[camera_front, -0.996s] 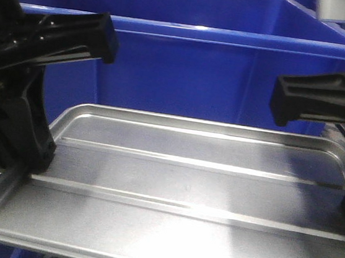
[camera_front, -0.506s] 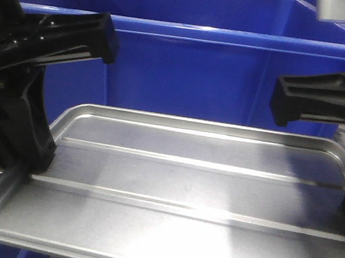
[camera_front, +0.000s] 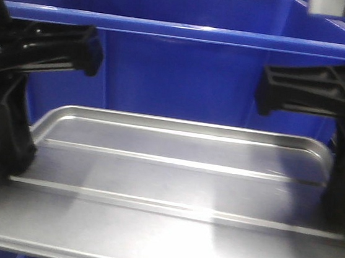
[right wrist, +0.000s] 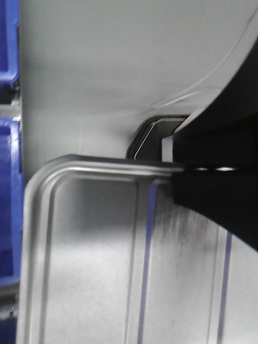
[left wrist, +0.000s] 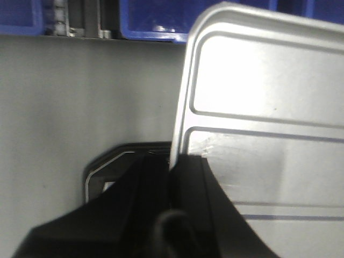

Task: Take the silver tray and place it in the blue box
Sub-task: 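Lower the tray into the blue bin with both grippers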

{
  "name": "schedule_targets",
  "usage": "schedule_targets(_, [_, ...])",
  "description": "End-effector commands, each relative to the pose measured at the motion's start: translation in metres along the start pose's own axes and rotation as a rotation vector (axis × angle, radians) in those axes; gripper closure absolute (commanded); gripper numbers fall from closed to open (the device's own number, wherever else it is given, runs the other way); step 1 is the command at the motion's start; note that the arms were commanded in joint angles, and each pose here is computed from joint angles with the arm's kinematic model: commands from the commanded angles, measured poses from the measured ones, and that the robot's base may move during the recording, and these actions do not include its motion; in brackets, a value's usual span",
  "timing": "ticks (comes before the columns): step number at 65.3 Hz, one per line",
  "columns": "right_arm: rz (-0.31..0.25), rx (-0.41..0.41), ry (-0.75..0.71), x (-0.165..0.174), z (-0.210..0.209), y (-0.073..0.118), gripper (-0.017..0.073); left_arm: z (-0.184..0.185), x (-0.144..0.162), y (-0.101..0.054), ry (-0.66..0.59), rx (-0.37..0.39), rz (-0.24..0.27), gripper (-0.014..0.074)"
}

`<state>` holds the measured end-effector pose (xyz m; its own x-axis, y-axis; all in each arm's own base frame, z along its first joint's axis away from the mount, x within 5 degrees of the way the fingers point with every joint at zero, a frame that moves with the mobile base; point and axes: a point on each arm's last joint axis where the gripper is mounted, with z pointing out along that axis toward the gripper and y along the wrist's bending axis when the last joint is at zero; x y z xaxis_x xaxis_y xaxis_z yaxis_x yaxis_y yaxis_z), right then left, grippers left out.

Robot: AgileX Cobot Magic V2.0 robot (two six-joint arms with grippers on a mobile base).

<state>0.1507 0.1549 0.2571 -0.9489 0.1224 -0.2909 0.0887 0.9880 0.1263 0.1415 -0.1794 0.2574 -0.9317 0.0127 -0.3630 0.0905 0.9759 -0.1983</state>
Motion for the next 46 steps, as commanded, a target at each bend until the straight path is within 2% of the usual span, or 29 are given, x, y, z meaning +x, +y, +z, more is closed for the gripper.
schedule_targets(1, [-0.040, 0.056, -0.043, -0.005, -0.008, -0.008, 0.0499, -0.012, -0.007, 0.011, -0.051, -0.100, 0.059, 0.0697])
schedule_targets(11, [-0.043, -0.033, -0.091, -0.009, -0.009, 0.000, 0.0499, -0.012, -0.008, 0.011, -0.053, -0.096, 0.060, 0.0697])
schedule_targets(19, [-0.045, -0.069, -0.111, -0.010, -0.009, 0.003, 0.0499, -0.013, -0.008, 0.010, -0.057, -0.089, 0.060, 0.0697])
schedule_targets(30, [-0.077, -0.096, -0.188, -0.020, -0.017, 0.008, 0.0499, -0.023, -0.017, 0.002, -0.113, -0.022, 0.043, 0.0697])
schedule_targets(40, [-0.107, -0.110, -0.329, -0.042, -0.048, 0.016, 0.0499, -0.054, -0.038, -0.007, -0.246, 0.036, 0.056, 0.0697])
schedule_targets(46, [-0.127, -0.118, -0.467, -0.061, -0.077, 0.021, 0.0499, -0.081, -0.055, -0.013, -0.366, 0.069, 0.072, 0.0697])
